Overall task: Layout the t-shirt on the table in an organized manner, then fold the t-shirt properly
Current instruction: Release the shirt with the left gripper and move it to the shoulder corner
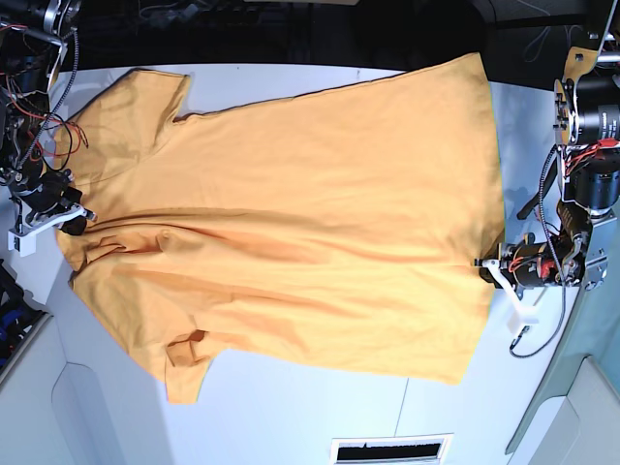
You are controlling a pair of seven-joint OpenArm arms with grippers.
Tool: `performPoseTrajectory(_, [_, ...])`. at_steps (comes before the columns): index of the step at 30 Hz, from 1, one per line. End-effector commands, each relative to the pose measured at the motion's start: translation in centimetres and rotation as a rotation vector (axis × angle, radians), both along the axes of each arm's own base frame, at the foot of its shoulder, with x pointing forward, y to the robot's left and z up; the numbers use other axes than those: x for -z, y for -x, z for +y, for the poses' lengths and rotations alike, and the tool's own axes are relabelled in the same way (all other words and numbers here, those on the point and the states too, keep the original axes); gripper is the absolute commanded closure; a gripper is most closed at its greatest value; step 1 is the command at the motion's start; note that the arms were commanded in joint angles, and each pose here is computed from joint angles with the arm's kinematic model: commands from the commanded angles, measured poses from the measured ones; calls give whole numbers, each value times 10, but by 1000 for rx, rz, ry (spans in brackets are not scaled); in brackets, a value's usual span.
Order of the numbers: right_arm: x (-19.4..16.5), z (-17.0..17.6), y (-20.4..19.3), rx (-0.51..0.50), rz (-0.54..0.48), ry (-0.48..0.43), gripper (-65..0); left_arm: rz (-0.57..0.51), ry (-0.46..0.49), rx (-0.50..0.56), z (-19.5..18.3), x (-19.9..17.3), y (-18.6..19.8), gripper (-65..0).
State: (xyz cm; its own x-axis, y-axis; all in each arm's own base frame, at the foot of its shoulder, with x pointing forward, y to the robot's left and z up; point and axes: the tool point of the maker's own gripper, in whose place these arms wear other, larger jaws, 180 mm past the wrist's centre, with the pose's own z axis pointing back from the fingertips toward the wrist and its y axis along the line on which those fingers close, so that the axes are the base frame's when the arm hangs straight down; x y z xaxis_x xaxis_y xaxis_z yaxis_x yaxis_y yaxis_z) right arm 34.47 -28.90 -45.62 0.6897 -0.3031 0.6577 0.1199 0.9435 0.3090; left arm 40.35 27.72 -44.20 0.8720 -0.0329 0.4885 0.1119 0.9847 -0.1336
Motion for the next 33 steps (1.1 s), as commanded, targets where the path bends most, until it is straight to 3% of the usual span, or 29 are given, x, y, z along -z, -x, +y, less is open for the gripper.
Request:
performPoseTrajectory(1, [-18, -9, -15, 9, -62, 13, 0, -65, 17, 5, 6, -30, -23, -16])
performPoseTrajectory(6, [-30, -19, -10, 8, -68, 38, 0, -100, 267, 114, -32, -72, -24, -115])
performPoseTrajectory(11, [-61, -35, 20, 24, -114, 28, 0, -44, 390, 219, -51, -85, 23, -119])
performPoseTrajectory(14, [-68, -45, 44, 32, -110, 48, 0, -33, 374, 278, -56, -79, 55, -119])
performPoseTrajectory(18, [-50, -59, 86, 51, -25, 78, 0, 29, 345, 344, -68, -57, 106, -119])
performPoseTrajectory(22, [-34, -66, 122, 73, 44, 75, 0, 96, 355, 333, -72, -30, 147, -119])
performPoseTrajectory(27, [-30, -52, 135, 57, 33, 1, 0, 90, 284, 310, -69, -4, 163, -119])
performPoseTrajectory(33, [-19, -23, 123, 30, 17, -33, 0, 26, 134, 314, -61, 20, 152, -119])
